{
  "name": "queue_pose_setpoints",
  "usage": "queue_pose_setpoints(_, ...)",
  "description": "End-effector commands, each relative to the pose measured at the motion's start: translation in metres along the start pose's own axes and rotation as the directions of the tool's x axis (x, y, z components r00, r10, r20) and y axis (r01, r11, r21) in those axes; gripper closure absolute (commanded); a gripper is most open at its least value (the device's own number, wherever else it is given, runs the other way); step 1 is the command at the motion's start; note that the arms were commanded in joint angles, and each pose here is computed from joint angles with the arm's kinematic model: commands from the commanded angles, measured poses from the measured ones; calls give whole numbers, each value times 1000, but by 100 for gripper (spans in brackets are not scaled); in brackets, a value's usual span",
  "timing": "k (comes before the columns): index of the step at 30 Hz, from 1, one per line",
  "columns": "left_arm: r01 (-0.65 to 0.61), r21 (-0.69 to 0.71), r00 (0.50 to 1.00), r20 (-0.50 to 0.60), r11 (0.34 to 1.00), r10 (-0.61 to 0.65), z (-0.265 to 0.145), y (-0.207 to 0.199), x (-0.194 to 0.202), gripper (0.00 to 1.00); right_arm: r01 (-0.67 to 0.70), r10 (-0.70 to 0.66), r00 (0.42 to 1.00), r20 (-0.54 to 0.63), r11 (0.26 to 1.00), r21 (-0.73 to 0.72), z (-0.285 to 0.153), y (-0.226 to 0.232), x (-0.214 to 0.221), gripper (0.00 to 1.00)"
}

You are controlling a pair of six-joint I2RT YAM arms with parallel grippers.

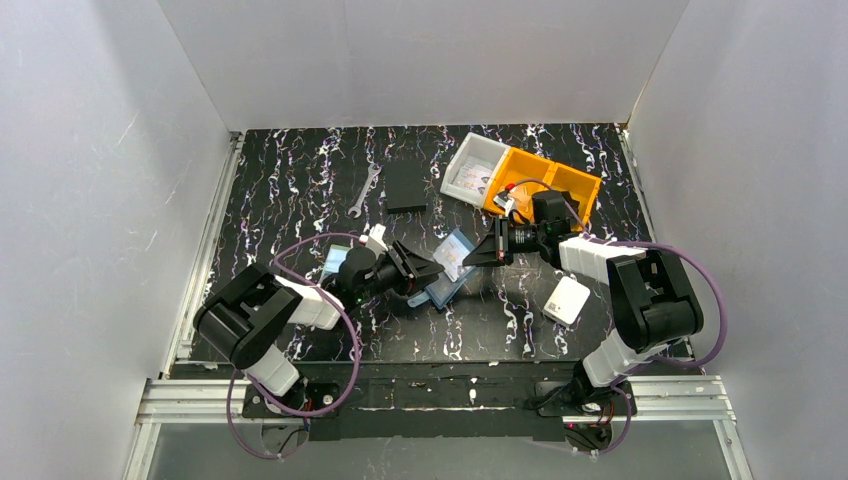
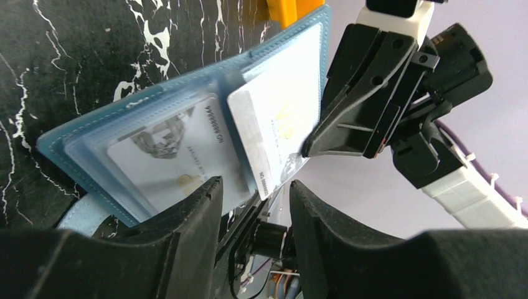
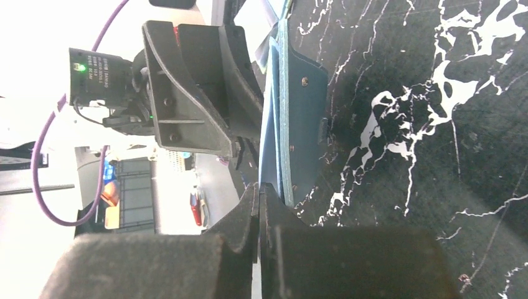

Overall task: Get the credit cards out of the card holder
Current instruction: Remove the credit card from the card holder.

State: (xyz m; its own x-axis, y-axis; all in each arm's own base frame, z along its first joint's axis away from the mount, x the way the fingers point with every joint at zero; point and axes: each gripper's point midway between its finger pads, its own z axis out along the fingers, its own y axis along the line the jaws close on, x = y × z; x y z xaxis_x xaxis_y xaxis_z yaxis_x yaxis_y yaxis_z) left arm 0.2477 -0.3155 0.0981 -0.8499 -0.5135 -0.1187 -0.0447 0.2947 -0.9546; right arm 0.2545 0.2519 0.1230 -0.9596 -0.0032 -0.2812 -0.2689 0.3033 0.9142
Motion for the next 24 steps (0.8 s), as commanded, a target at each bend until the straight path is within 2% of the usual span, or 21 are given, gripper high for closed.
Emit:
queue_pose_setpoints(1, 6, 99, 999, 50, 995, -11, -5, -32, -12, 57, 28, -27, 999, 18, 995, -92, -4, 29, -14, 99)
queue_pose_setpoints(8, 59, 187, 996, 52, 981, -70, 6, -49, -19, 59, 0, 2, 1000, 20, 994, -111, -3, 30, -15, 99)
queue_pose_setpoints(17, 110, 207, 991, 56, 972, -124, 17, -47, -25, 67, -8, 12, 1000, 28, 993, -120, -3, 31, -15, 99)
queue_pose_setpoints(20, 114, 225, 990, 51, 968, -129, 20, -49, -27, 78, -16, 19, 999, 26, 993, -115, -2, 27, -16, 99)
queue_pose_setpoints(23, 127, 239, 989, 44, 963, -141, 23, -48, -29, 98, -24, 27, 999, 28, 994, -107, -1, 23, -17, 99)
queue_pose_setpoints(24, 130, 239, 989, 40, 962, -144, 24, -46, -29, 100, -25, 28, 999, 30, 994, -103, -1, 22, -17, 99)
